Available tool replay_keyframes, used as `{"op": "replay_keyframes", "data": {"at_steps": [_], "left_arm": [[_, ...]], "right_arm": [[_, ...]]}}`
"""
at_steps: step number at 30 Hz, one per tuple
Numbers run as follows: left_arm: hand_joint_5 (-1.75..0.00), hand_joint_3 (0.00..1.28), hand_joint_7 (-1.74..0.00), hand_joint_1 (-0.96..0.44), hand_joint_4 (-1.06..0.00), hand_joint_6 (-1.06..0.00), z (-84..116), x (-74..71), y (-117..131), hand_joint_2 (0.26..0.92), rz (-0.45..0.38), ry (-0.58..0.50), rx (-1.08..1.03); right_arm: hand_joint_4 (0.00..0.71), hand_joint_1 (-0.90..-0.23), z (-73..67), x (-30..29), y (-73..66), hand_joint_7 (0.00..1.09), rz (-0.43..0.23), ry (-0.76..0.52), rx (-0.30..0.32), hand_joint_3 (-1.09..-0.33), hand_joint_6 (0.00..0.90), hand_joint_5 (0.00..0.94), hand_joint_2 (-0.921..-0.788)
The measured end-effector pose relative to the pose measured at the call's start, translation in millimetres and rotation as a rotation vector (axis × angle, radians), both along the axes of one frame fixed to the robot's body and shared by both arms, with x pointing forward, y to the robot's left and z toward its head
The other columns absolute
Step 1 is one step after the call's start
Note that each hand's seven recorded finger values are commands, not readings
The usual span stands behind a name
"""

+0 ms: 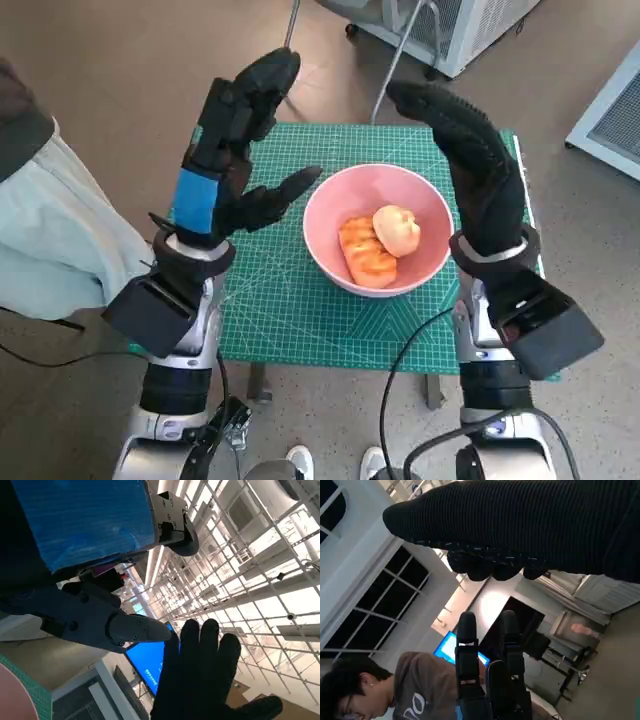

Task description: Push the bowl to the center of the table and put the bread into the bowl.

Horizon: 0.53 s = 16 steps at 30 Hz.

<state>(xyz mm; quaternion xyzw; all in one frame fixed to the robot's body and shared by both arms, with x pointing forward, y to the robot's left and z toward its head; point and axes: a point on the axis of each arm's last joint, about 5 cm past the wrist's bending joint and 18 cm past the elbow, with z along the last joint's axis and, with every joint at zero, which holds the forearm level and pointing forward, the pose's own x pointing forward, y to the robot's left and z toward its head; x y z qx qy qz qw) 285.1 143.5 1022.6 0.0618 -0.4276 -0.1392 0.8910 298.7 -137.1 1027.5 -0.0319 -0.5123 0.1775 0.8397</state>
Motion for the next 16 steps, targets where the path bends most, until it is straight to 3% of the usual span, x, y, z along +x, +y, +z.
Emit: {"op": "replay_keyframes", "data": {"at_steps": [16], "left_arm": [[0.00, 0.28, -0.35, -0.49, -0.25, -0.15, -0.2, -3.8, 10.2, 0.921, 0.031, -0.013, -0.007]], "right_arm": [[0.225, -0.612, 2.2, 0.0, -2.9, 0.67, -0.024, -0.002, 0.020, -0.809, -0.001, 0.001, -0.921]]}}
